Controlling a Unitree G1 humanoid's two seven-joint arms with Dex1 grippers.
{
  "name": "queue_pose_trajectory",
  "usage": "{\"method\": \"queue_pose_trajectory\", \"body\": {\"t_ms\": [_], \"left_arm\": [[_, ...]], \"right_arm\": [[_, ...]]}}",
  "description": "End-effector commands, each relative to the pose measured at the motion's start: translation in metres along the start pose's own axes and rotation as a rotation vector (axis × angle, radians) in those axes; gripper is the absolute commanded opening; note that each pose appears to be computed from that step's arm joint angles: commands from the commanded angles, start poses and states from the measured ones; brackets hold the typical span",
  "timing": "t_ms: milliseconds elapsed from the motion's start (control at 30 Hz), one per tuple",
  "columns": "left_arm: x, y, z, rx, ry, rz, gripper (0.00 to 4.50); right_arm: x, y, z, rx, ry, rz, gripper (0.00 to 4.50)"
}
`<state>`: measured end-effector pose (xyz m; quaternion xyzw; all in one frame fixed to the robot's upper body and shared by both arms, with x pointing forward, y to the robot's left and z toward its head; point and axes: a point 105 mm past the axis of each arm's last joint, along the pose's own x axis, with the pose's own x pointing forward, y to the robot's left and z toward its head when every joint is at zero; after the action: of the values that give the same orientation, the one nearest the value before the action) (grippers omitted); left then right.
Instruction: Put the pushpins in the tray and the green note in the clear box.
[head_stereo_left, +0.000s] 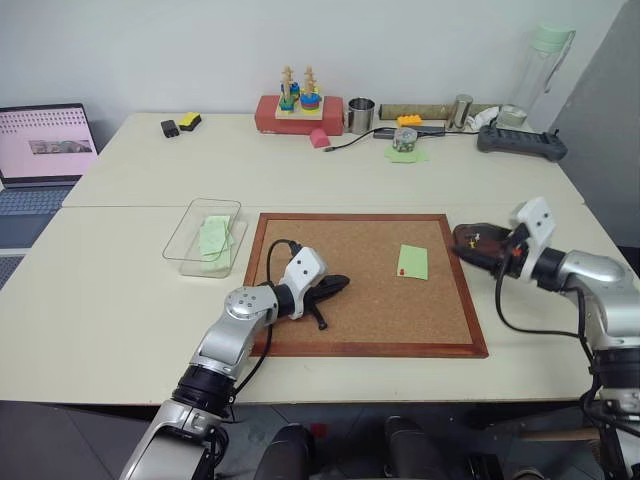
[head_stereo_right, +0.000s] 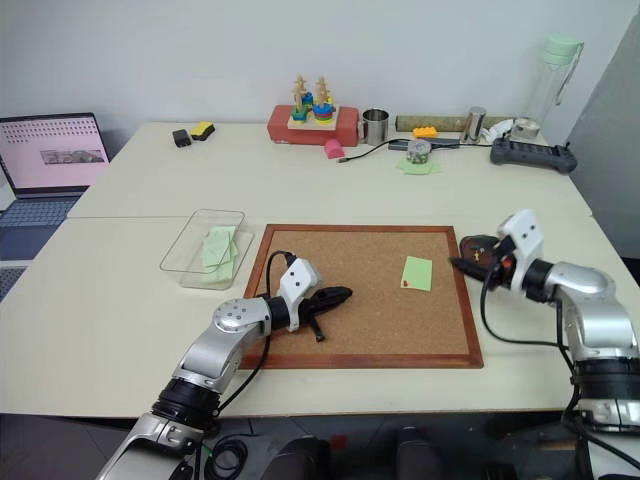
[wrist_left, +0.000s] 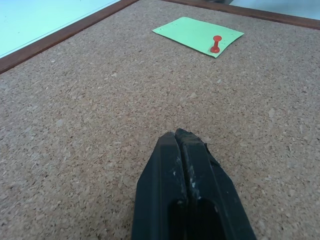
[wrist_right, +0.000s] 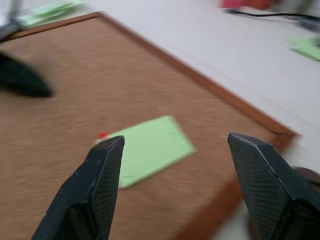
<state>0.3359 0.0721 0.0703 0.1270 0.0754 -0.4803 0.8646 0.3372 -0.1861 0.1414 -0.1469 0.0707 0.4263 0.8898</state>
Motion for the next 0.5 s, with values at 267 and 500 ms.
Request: {"method": "queue_pose_trajectory", "body": {"t_ms": [267,500], "left_arm": [[-0.003,-0.007,-0.03,-0.038,0.11,-0.022,0.0],[-0.005,-0.008,-0.03,-0.041,0.11,-0.016,0.0]], "right_arm": [[0.047,0.028,-0.008,-0.029,-0.02,0.093,3.43],[0.055,0.024,-0.017,0.007,-0.031,0.074,3.43]]}}
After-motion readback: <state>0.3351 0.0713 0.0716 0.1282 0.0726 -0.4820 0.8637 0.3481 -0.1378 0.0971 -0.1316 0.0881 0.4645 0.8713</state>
